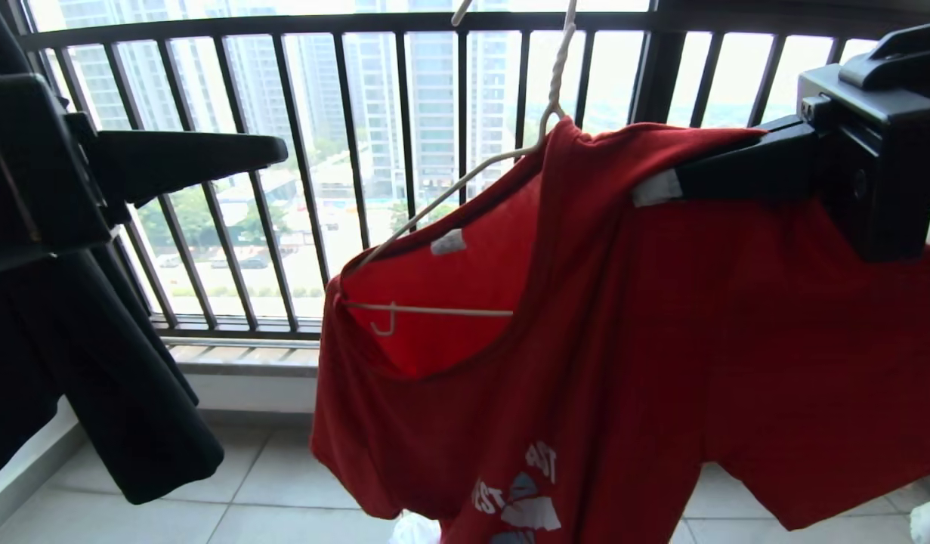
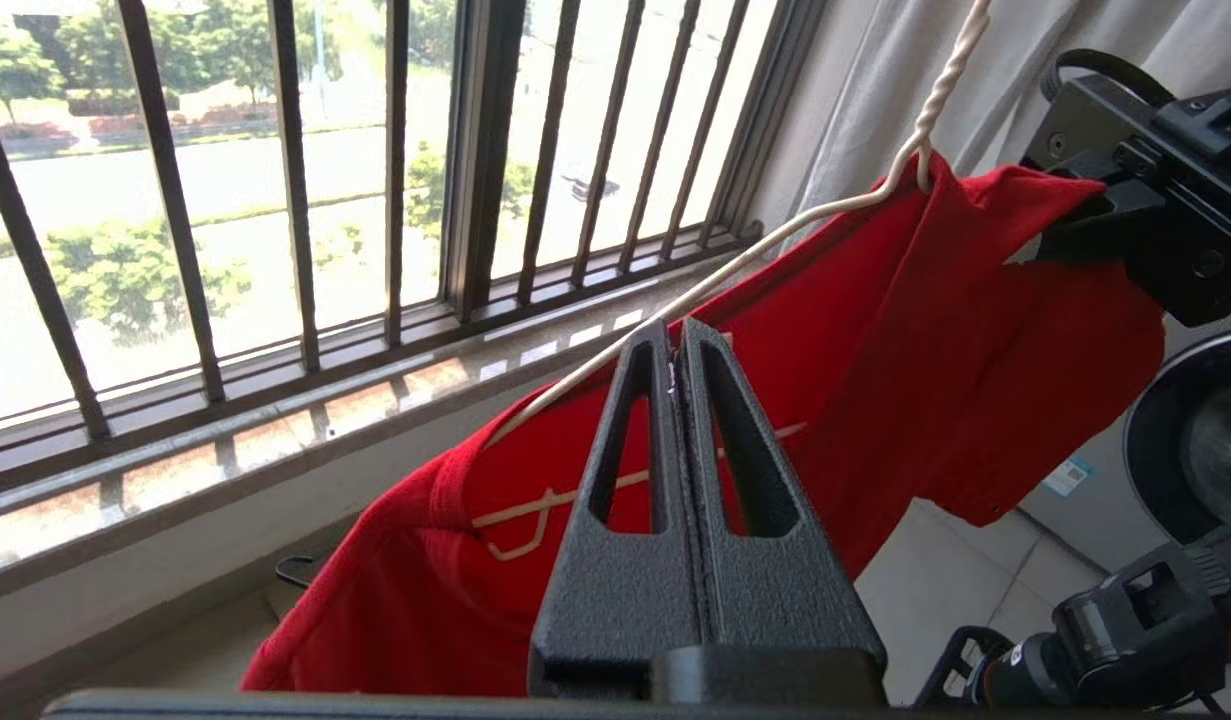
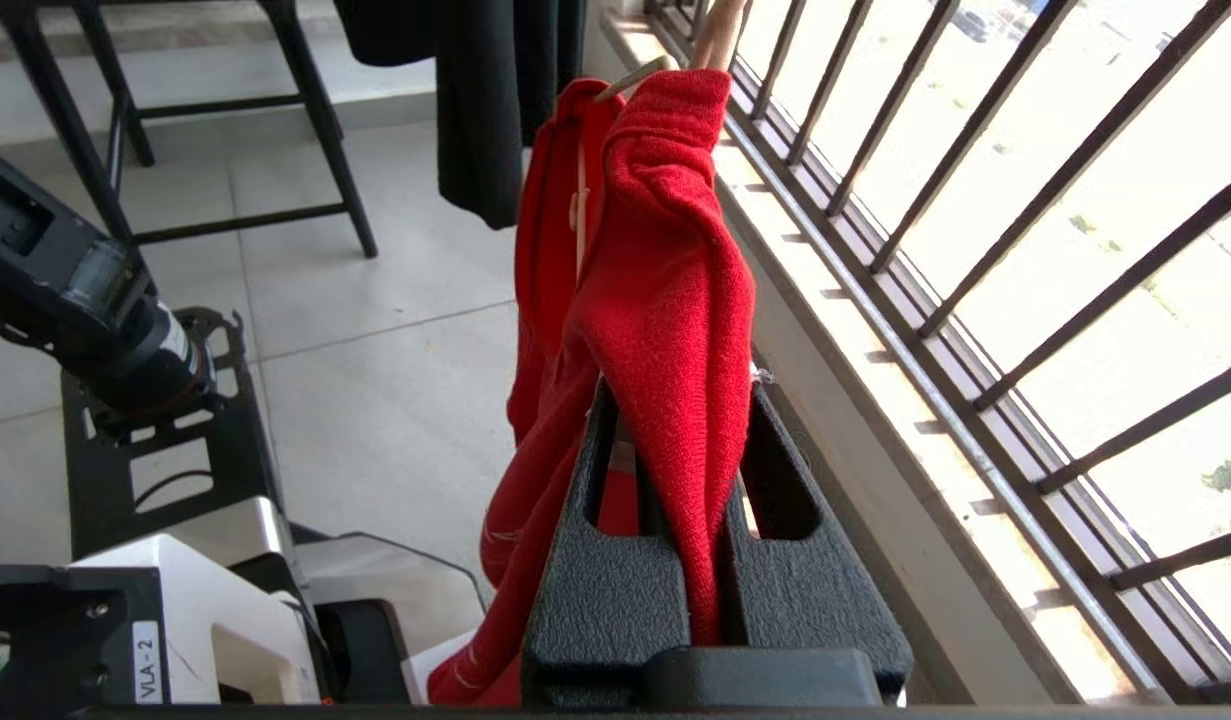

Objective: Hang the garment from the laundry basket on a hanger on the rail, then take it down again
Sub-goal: Hang the clothes on the clothes rack

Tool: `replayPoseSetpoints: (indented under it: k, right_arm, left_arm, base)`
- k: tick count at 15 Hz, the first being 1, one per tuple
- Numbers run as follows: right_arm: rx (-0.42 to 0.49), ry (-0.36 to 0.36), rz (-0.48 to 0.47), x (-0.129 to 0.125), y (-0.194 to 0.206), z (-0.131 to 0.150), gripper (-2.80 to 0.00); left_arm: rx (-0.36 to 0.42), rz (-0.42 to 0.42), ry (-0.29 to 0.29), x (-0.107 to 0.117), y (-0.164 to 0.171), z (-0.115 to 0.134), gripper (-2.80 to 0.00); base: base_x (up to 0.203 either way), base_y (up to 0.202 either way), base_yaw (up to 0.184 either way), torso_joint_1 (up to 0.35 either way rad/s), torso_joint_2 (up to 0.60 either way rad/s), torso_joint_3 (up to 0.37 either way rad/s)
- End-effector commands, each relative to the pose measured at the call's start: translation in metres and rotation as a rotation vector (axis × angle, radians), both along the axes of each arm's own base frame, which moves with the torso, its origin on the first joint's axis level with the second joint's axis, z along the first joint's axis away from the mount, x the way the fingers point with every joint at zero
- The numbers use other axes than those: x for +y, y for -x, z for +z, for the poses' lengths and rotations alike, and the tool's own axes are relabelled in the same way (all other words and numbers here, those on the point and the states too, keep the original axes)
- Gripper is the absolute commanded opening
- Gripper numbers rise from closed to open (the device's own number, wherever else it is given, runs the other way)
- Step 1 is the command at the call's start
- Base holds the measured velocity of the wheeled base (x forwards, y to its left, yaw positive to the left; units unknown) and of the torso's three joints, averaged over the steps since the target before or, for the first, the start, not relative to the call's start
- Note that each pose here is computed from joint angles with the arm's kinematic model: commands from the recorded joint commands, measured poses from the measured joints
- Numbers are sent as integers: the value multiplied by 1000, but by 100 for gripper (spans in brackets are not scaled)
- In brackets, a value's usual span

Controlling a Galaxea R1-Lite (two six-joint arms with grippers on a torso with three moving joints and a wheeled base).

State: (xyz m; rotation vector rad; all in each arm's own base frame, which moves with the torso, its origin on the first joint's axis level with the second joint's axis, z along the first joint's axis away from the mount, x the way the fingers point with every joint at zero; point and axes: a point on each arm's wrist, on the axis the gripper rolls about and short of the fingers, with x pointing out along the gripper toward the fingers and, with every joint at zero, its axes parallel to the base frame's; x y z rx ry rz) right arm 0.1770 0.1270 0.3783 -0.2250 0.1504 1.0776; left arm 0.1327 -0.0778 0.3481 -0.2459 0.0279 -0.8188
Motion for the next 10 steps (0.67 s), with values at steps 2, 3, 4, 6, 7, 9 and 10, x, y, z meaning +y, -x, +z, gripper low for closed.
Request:
replayPoseSetpoints:
  k: [2, 3, 4, 6, 7, 9, 10]
  right_arm:
    - [-41, -70, -23, 0, -7, -3, -280]
    - [-55, -95, -27, 1, -8, -5, -280]
    - [-64, -115, -40, 0, -11, -6, -280]
    - [-70, -161, -72, -3, -16, -8, -280]
    - [-73, -183, -83, -4, -18, -9, -280]
    - [-90, -213, -111, -6, -20, -13, -280]
    - [-88, -220, -124, -6, -20, -14, -280]
  left_arm:
    - [40, 28, -18, -3, -7, 3, -280]
    - [44, 36, -20, -4, -9, 3, -280]
    - [49, 49, -23, -5, -12, 2, -280]
    - [63, 77, -29, -8, -19, 1, -280]
    - [70, 89, -33, -10, -23, 1, -280]
    - [100, 121, -50, -14, -31, 0, -280]
    - [121, 158, -63, -15, -34, 1, -280]
  base:
    - [0, 0, 0, 0, 0, 0]
    - [0, 0, 0, 0, 0, 0]
    - [0, 0, 0, 0, 0, 0]
    - [0, 0, 0, 0, 0, 0]
    - [0, 0, 0, 0, 0, 0]
    - [0, 0, 0, 0, 0, 0]
    - [0, 0, 0, 0, 0, 0]
